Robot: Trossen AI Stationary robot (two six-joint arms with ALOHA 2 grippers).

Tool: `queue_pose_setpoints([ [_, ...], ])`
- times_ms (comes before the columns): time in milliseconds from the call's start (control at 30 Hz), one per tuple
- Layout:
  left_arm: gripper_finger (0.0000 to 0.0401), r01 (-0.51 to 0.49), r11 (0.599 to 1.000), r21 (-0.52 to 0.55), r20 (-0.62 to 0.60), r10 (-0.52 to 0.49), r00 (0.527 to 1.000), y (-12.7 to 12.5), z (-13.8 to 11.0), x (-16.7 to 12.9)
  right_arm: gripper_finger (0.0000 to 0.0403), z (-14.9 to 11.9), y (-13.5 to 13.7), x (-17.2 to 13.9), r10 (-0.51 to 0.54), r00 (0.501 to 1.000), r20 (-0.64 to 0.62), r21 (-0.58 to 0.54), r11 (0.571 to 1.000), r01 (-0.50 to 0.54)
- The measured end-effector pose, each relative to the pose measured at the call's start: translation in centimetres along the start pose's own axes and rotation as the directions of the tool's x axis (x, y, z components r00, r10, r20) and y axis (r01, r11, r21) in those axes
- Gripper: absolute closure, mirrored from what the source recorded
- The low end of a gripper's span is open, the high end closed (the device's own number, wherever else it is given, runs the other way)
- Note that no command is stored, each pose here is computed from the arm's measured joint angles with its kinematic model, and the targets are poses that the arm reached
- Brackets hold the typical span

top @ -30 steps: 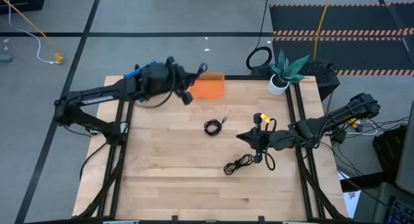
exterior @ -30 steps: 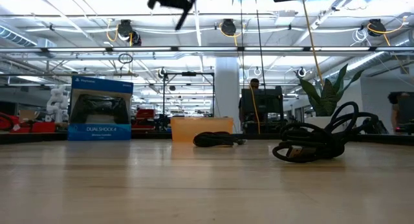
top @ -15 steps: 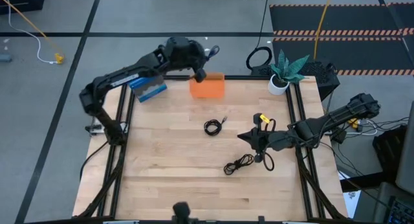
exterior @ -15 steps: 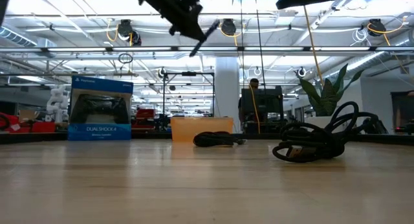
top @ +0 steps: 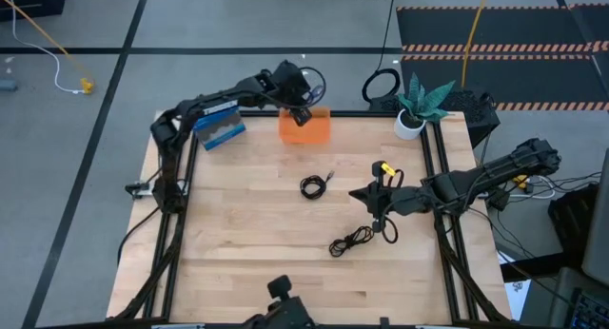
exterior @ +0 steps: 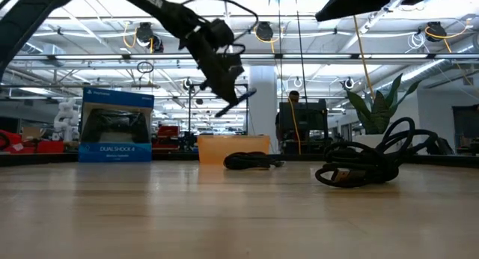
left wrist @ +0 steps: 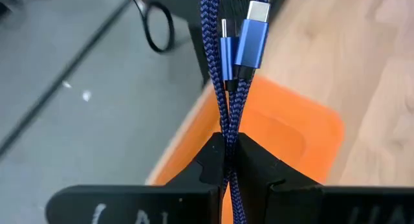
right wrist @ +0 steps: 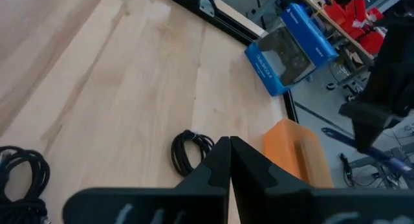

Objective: Pick and place USB-C Cables
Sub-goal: Put the blue charger cable into the orange bin

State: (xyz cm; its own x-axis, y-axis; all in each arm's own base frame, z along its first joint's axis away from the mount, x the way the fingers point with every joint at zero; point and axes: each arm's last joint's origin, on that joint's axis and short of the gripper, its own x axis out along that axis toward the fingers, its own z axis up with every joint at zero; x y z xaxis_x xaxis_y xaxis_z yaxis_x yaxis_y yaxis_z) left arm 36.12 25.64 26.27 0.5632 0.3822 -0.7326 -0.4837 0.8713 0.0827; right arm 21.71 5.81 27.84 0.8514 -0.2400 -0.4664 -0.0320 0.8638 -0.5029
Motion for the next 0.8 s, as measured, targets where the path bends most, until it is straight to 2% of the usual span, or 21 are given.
queue_pose_setpoints([
  [333,0.0375,0.028,1.0,-0.007,-0.119,-0.028,0.992,-0.3,-2.2,4.4,0.0403,-1.2,0.7,0.5,0.004,1.0,-0.019,-0.023,1.0,-0.005],
  [800,0.0375,0.055,0.998,0.002,-0.19,-0.054,0.98,-0.2,-3.7,6.2,0.0403,-1.1,0.7,0.5,0.001,1.0,-0.015,-0.025,1.0,-0.001],
])
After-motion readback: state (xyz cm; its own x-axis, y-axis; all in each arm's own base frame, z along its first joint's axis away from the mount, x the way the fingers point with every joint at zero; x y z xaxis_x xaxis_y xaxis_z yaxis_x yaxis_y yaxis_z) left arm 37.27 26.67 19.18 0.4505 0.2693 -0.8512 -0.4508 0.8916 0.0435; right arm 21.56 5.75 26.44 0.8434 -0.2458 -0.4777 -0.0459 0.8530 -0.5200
